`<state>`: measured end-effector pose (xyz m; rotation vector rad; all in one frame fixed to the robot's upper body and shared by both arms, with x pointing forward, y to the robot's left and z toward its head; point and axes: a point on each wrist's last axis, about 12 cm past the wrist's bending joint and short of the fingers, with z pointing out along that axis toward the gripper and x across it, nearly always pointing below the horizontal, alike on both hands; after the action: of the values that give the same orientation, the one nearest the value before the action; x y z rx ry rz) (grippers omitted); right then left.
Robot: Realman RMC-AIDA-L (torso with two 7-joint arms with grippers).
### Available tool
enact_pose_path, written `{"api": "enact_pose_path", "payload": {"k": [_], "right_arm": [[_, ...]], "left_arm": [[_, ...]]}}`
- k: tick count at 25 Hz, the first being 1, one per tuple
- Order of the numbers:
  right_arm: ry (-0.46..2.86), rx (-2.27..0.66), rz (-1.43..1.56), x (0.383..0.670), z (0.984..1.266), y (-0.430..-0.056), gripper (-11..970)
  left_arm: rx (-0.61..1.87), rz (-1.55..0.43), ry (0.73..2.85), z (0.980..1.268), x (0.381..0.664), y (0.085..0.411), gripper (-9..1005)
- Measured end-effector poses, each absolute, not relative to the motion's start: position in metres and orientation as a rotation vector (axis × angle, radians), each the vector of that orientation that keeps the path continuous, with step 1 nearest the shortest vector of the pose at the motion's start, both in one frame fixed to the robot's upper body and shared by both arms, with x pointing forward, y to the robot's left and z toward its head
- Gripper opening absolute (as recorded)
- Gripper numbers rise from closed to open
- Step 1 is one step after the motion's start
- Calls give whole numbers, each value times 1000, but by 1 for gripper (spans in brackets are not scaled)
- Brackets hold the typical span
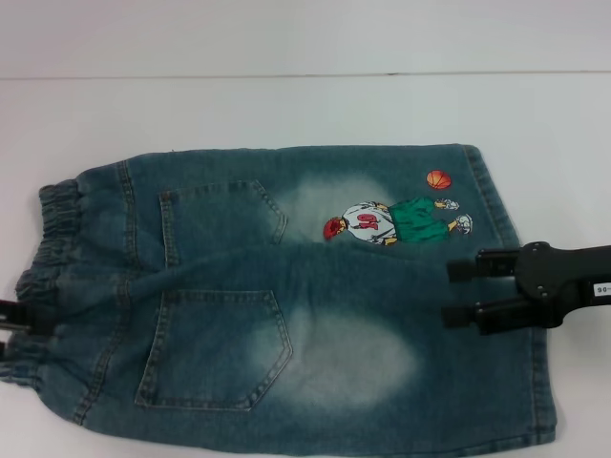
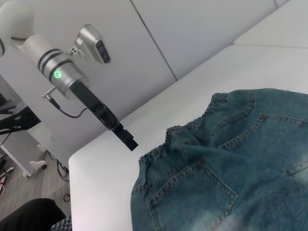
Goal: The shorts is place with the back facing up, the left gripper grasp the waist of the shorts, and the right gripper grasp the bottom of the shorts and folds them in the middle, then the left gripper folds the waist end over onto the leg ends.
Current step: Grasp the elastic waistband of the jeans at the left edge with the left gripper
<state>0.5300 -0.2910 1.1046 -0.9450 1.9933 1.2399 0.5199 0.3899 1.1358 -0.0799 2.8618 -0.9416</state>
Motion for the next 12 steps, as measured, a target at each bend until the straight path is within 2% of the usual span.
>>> {"api": "enact_pose_path", "payload": {"k": [12], "right_arm": [[2014,-997,1224,536,1101,-279,898]], "left_arm": [[-122,-775,2960,1121,529,389,808]]}}
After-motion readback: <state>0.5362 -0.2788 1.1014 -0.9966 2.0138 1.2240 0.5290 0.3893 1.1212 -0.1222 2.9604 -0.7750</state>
